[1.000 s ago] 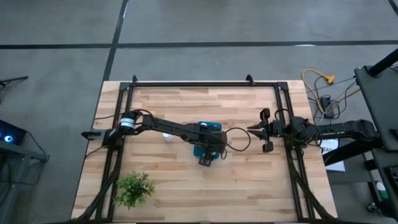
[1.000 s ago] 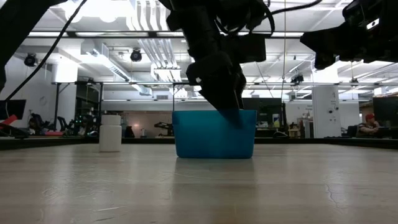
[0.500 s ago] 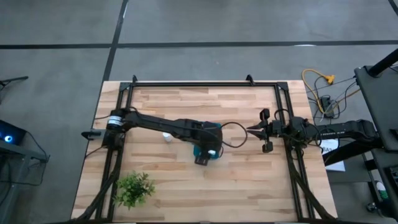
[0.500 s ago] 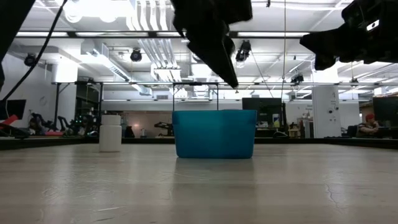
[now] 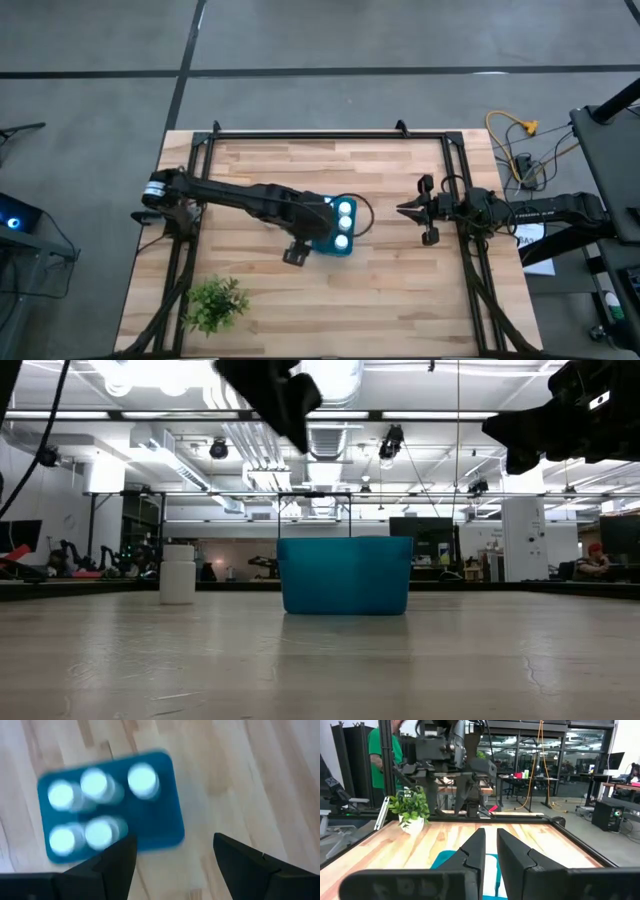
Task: Pick and place pill bottles into a basket
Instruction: Put the medicine bottle into the blue bin
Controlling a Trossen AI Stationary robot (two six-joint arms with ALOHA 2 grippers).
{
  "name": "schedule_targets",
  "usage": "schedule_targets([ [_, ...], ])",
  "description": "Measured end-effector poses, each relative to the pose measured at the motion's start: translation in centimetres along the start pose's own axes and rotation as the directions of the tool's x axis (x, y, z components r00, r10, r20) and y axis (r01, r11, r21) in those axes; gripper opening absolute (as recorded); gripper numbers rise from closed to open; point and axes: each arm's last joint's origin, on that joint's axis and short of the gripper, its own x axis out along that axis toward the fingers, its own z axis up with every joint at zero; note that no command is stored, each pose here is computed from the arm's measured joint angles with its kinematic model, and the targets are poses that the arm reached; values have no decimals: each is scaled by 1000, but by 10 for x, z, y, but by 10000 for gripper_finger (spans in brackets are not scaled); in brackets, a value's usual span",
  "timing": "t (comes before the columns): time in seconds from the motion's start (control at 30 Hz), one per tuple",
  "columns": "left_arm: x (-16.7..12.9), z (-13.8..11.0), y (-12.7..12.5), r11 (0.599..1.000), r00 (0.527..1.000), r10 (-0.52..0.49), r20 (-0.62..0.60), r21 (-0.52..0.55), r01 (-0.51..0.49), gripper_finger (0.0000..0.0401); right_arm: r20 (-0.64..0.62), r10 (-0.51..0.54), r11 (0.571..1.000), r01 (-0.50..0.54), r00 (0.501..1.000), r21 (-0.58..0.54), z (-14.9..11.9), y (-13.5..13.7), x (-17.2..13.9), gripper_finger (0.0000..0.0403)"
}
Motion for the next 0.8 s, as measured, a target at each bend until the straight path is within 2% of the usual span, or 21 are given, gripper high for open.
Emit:
schedule_targets([
  [0.37, -4, -53, -8, 1000, 996, -13, -89, 0, 13, 245, 0, 1, 1000, -1, 1000, 0, 0, 0, 0, 38],
  [0.67, -14, -95, -12, 999, 1000, 20, 24, 40, -21, 245, -1, 1, 1000, -1, 1000, 0, 0, 0, 0, 38],
  [0.8, -20, -109, -7, 998, 997, 59, 41, 23, -60, 244, -2, 0, 1000, 0, 1000, 4, 0, 0, 0, 38],
])
